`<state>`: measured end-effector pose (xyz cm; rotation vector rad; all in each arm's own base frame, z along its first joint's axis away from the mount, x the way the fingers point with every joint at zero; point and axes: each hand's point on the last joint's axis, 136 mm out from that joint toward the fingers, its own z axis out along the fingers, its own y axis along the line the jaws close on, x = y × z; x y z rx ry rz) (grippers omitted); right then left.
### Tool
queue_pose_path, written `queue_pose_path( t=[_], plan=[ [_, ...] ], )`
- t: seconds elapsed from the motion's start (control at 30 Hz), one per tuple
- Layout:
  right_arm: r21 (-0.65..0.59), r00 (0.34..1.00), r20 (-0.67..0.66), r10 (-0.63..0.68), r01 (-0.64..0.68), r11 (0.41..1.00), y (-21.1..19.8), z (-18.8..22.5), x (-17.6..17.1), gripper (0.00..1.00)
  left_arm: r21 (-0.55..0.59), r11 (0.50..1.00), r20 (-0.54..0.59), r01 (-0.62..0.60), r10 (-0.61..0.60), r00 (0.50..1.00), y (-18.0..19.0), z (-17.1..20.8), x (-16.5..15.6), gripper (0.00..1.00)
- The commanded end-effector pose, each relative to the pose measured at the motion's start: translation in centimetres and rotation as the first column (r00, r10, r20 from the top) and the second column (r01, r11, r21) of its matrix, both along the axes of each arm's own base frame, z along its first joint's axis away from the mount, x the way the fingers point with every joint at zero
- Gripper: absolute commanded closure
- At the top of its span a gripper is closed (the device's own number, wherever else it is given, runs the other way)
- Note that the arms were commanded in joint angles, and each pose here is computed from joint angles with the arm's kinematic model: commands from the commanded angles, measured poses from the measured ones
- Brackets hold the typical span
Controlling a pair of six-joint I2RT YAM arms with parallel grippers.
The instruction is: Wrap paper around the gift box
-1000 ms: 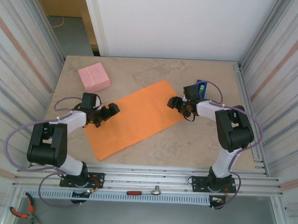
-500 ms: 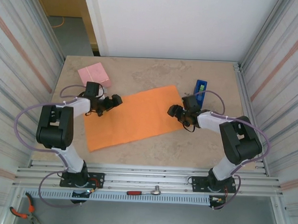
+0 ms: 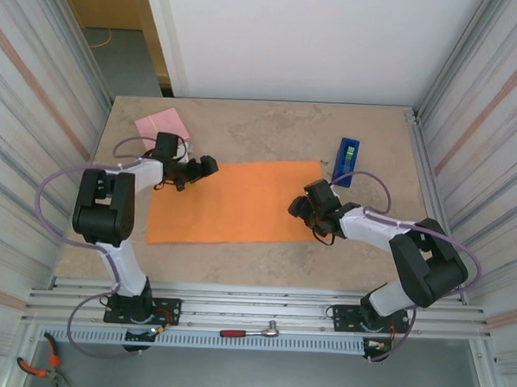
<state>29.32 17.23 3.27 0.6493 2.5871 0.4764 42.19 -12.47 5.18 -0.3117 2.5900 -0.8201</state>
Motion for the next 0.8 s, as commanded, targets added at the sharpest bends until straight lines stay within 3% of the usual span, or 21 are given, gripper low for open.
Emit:
queue_pose_path(
  t=[0.0,0.17,0.3,0.57,0.77],
  plan=[
    [-0.069,0.998,-0.055,-0.027,0.023,0.997,-1.9,0.4,-1.9,0.18,-0.039,0.997,0.060,0.064,-0.062,0.996,-1.3,3.1,0.6,0.03],
    [-0.029,0.996,0.061,0.070,-0.068,0.997,-0.3,5.2,1.1,0.15,-0.047,0.997,0.173,0.058,-0.049,0.984,-0.4,9.2,2.0,0.02],
    [0.020,0.985,0.110,0.131,-0.134,0.991,0.5,7.5,3.8,0.15,-0.032,0.999,0.196,-0.037,0.043,0.980,3.3,11.1,3.7,0.02],
    [0.091,0.955,0.199,0.221,-0.242,0.966,-0.1,10.0,8.2,0.15,0.033,0.954,0.150,-0.297,0.289,0.945,14.0,9.7,6.0,0.02],
    [0.137,0.942,0.211,0.259,-0.291,0.947,-1.0,10.2,10.0,0.16,0.058,0.926,0.124,-0.374,0.365,0.923,18.9,8.0,7.8,0.02]
  ],
)
